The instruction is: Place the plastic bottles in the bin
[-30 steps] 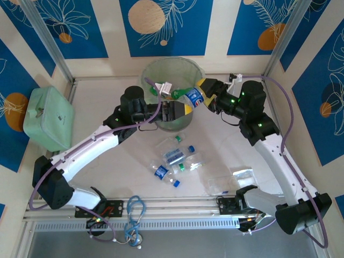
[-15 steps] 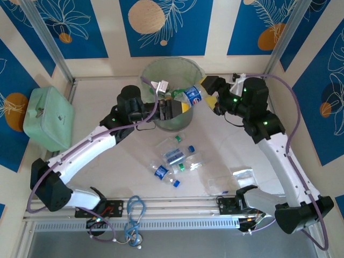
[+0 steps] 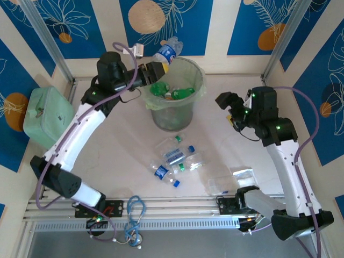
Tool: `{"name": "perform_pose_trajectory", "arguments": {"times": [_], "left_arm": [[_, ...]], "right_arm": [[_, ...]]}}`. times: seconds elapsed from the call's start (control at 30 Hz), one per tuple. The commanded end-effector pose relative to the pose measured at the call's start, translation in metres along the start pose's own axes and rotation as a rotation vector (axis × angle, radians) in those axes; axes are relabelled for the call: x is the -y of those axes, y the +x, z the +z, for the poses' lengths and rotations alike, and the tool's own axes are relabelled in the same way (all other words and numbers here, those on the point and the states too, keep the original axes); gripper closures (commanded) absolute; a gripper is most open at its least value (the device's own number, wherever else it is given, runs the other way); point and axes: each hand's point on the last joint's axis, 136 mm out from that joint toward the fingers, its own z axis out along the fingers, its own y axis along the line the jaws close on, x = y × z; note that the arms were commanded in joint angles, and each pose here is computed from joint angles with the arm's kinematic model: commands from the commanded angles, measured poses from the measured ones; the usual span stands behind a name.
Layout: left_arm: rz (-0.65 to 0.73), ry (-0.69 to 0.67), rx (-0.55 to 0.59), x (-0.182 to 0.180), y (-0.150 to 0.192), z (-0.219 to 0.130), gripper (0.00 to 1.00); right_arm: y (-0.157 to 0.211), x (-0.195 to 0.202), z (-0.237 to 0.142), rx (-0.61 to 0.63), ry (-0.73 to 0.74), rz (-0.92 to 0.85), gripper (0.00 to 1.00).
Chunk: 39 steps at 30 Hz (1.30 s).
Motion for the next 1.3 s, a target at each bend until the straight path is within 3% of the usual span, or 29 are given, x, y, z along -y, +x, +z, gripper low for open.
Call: {"name": "perform_pose_trajectory", "arguments": {"times": [0.0, 0.17, 0.33, 0.47, 0.83, 1.03, 1.27], "left_arm": [[-0.018, -0.108, -0.058, -0.034, 0.004, 0.014, 0.50], [0.009, -0.161, -0.090, -0.062, 0.004, 0.027, 0.48], [-0.025, -0.219, -0.095, -0.085, 0.000, 0.031, 0.20], [-0.011, -0.191, -0.057, -0.072, -0.011, 0.027, 0.11], [0.033, -0.058, 0.103, -0.009, -0.025, -0.028, 0.11], [0.051, -0.056, 0.098, -0.008, 0.008, -0.059, 0.11], [-0.015, 0.003, 0.032, -0.018, 0.055, -0.070, 0.12]], "right_arm": [[0.007, 0.015, -0.006, -0.008, 0.039, 0.004, 0.09], [0.006, 0.016, -0.007, -0.011, 0.039, 0.009, 0.09], [0.005, 0.014, -0.005, -0.021, 0.036, 0.007, 0.10], [0.008, 0.016, -0.001, -0.033, 0.049, 0.001, 0.10], [0.055, 0.038, 0.038, -0.140, 0.159, -0.011, 0.13], [0.093, 0.089, 0.067, -0.208, 0.362, 0.089, 0.18], [0.121, 0.132, 0.089, -0.258, 0.516, 0.220, 0.21]]}}
